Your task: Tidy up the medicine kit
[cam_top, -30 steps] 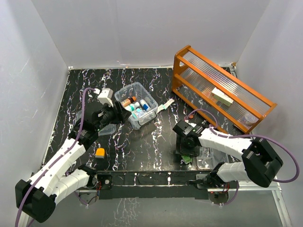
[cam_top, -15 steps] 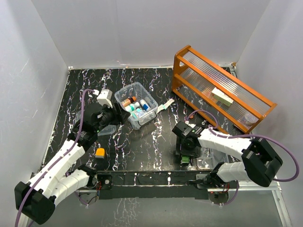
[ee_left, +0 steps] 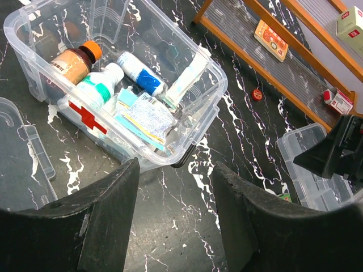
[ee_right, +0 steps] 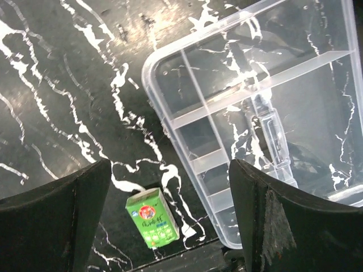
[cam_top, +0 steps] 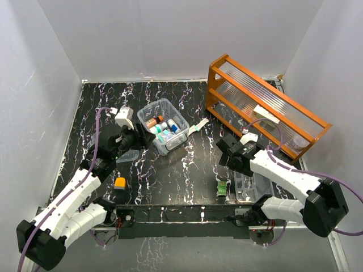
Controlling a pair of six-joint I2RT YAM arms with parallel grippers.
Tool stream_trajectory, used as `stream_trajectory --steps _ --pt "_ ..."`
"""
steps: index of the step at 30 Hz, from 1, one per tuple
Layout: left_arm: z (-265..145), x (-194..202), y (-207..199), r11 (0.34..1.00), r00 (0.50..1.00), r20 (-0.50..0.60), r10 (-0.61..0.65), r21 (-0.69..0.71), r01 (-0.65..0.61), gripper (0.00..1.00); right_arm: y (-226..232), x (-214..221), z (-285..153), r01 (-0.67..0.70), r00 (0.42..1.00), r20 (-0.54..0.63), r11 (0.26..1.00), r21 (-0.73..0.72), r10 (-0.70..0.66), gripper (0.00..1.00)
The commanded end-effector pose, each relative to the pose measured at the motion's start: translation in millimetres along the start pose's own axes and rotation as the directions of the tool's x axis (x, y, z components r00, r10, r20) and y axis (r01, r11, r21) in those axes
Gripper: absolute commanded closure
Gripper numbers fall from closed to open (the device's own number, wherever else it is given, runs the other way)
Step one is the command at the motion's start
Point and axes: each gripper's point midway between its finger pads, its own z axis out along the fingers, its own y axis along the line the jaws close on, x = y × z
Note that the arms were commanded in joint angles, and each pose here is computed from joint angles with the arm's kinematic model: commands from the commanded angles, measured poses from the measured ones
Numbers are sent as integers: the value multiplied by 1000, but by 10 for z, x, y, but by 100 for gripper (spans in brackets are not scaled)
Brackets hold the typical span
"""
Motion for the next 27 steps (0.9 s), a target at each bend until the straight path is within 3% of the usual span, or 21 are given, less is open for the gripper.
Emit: stream_trajectory --steps 1,9,15,19,27 --pt "-27 -23 19 1000 1000 17 11 -7 -11 47 -142 -121 116 -67 997 34 994 84 64 16" --pt "-35 -30 24 1000 1000 19 14 -10 -14 46 -83 91 396 -64 994 -86 997 32 67 16" --pt "-30 -37 25 1000 1000 24 14 -11 -14 46 156 157 452 71 988 -133 992 -104 -84 33" --pt "-16 -45 19 1000 1000 22 13 -9 -13 46 407 131 425 131 979 -125 964 -231 -163 42" --pt "-18 -45 39 1000 1000 23 17 -20 -16 46 818 24 427 246 956 -68 908 -339 -284 47"
